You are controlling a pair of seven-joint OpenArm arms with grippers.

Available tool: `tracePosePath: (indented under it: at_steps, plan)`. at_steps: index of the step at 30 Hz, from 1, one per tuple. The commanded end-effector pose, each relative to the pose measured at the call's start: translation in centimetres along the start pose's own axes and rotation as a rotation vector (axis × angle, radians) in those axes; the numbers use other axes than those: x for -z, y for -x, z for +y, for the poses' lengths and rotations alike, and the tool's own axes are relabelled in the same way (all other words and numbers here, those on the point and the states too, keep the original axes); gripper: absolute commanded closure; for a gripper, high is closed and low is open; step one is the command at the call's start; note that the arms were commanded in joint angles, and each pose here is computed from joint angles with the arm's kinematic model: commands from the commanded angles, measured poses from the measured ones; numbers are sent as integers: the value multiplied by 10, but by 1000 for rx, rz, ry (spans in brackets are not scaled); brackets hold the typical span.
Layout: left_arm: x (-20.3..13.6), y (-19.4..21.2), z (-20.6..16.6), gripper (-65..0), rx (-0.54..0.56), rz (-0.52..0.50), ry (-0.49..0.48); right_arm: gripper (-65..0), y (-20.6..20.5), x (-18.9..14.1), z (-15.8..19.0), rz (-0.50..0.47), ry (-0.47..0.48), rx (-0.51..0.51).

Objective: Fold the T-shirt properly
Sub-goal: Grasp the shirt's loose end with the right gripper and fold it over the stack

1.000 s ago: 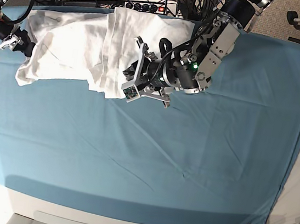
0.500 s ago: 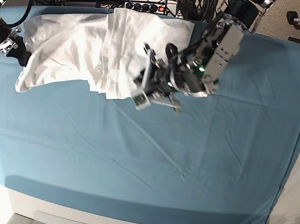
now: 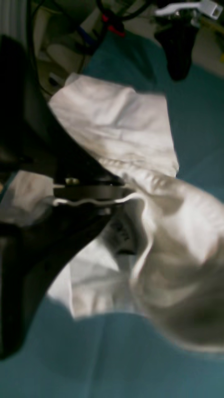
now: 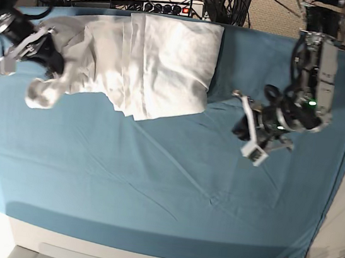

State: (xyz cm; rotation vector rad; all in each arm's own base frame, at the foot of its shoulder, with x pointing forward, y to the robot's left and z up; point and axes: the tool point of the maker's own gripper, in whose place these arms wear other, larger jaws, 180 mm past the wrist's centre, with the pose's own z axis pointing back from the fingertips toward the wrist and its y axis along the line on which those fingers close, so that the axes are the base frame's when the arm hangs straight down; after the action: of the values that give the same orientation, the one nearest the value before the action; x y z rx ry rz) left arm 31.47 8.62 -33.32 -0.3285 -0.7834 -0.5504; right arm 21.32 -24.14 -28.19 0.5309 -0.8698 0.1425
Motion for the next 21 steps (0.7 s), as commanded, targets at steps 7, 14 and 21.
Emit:
tracePosePath:
  at_steps: [7,14,21]
  plan:
    - [-34,-3,44,-102,-25,-56,-78,0,-2,10,48,-115,-66,24]
    - [-57,-3,74,-102,-50,-80,-143,0,13,45,96,-89,-213,68]
    - [-58,-3,76,-102,-49,-78,-146,0,26,93,138,-14,-275,-3]
